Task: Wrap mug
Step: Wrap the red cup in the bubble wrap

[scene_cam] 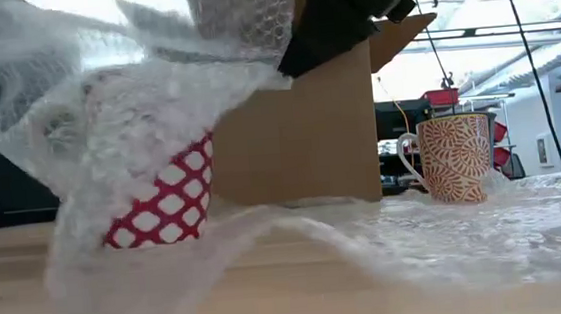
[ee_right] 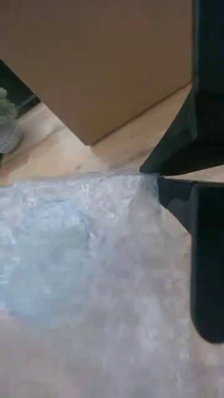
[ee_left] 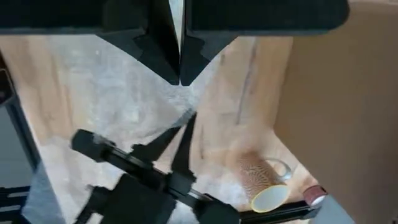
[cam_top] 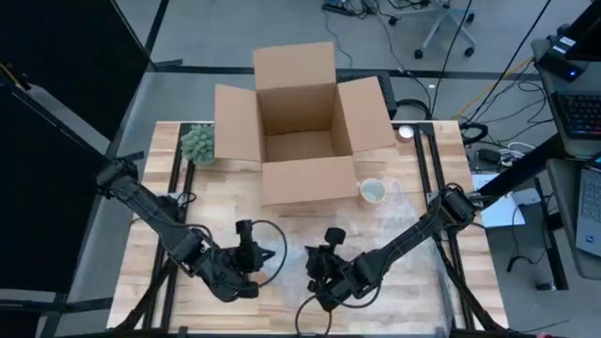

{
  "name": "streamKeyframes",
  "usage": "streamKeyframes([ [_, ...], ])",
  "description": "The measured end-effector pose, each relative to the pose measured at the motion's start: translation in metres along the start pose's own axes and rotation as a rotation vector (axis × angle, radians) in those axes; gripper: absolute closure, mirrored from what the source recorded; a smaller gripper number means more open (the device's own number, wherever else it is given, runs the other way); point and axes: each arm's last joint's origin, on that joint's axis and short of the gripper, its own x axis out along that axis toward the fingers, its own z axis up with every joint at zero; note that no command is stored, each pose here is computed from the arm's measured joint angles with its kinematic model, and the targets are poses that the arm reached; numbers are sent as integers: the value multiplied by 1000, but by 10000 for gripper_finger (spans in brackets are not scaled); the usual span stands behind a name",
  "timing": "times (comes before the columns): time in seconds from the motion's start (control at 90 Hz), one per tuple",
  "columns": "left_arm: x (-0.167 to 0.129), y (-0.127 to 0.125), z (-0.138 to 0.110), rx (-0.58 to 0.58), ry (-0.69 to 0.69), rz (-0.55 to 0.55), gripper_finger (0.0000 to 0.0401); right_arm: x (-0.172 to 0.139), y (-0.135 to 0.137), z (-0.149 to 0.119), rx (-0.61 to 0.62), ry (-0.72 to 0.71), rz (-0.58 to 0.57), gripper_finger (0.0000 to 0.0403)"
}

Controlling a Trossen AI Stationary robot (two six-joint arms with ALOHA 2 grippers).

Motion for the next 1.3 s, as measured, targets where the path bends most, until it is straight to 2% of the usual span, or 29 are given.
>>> streamKeyframes([
  [0.211, -10, -8, -3, -5, -13, -33, 401, 0, 0, 0, -3, -2, 1, 403],
  [0.278, -15, -12, -5, -37, 7, -93, 401, 0, 0, 0, -3, -3, 1, 403],
  [0.411, -24, -24, -17, -141, 166, -283, 401, 0, 0, 0, -3, -3, 0, 403],
  [0.511, -28, -36, -35, -240, 276, -345, 401, 0, 0, 0, -3, -3, 0, 403],
  [0.633, -28, -45, -71, -329, 404, -294, 401, 0, 0, 0, -4, -3, 0, 403],
  [0.767, -14, -43, -115, -426, 498, -187, 401, 0, 0, 0, -23, -3, 0, 403],
  [0.844, -4, -37, -137, -473, 505, -127, 401, 0, 0, 0, -26, -3, 0, 403],
  [0.922, 7, -27, -151, -488, 456, -22, 401, 0, 0, 0, -26, -3, 0, 403],
  [1.0, 14, -19, -147, -488, 341, 64, 401, 0, 0, 0, -31, -3, 0, 403],
  [1.078, 19, -14, -133, -435, 238, 108, 401, 0, 0, 0, -30, -3, -1, 403],
  [1.3, 30, -10, -83, -276, 71, 33, 401, 0, 0, 0, -31, -2, -1, 403],
])
